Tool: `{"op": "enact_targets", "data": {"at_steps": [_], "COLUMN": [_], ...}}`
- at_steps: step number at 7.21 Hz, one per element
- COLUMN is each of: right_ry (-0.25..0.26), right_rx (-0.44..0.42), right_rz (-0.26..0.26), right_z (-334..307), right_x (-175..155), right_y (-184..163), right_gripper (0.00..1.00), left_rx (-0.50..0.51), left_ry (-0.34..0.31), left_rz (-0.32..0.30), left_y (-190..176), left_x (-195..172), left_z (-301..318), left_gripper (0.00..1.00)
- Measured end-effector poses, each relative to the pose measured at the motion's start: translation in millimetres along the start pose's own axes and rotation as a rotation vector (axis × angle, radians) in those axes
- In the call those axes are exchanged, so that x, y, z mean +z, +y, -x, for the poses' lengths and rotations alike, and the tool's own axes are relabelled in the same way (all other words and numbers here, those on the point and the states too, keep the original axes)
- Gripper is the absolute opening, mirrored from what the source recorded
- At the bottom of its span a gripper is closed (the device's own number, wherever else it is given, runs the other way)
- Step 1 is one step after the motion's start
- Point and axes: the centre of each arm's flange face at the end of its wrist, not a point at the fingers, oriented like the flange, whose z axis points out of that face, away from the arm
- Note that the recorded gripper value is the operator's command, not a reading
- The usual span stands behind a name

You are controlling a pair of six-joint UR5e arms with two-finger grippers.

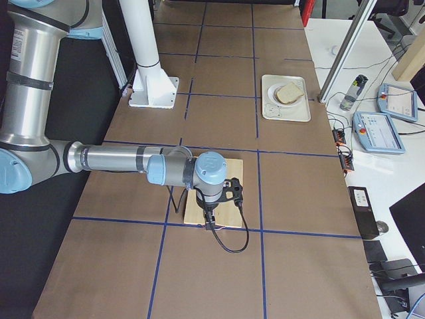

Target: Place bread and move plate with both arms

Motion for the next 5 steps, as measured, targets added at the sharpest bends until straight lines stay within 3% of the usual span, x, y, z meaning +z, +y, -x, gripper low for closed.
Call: {"op": "enact_targets", "data": {"at_steps": [5], "right_ry": [0.002], "right_rx": [0.001], "right_rz": [0.000], "right_z": [-0.2], "right_x": [0.0], "right_y": [0.0], "right_gripper": [0.96], "left_rx": [-0.001], "left_ry": [0.000], "left_rz": [0.001], "left_y": [0.1], "left_x": [0.4], "left_z": [0.4], "left_gripper": [1.00]}}
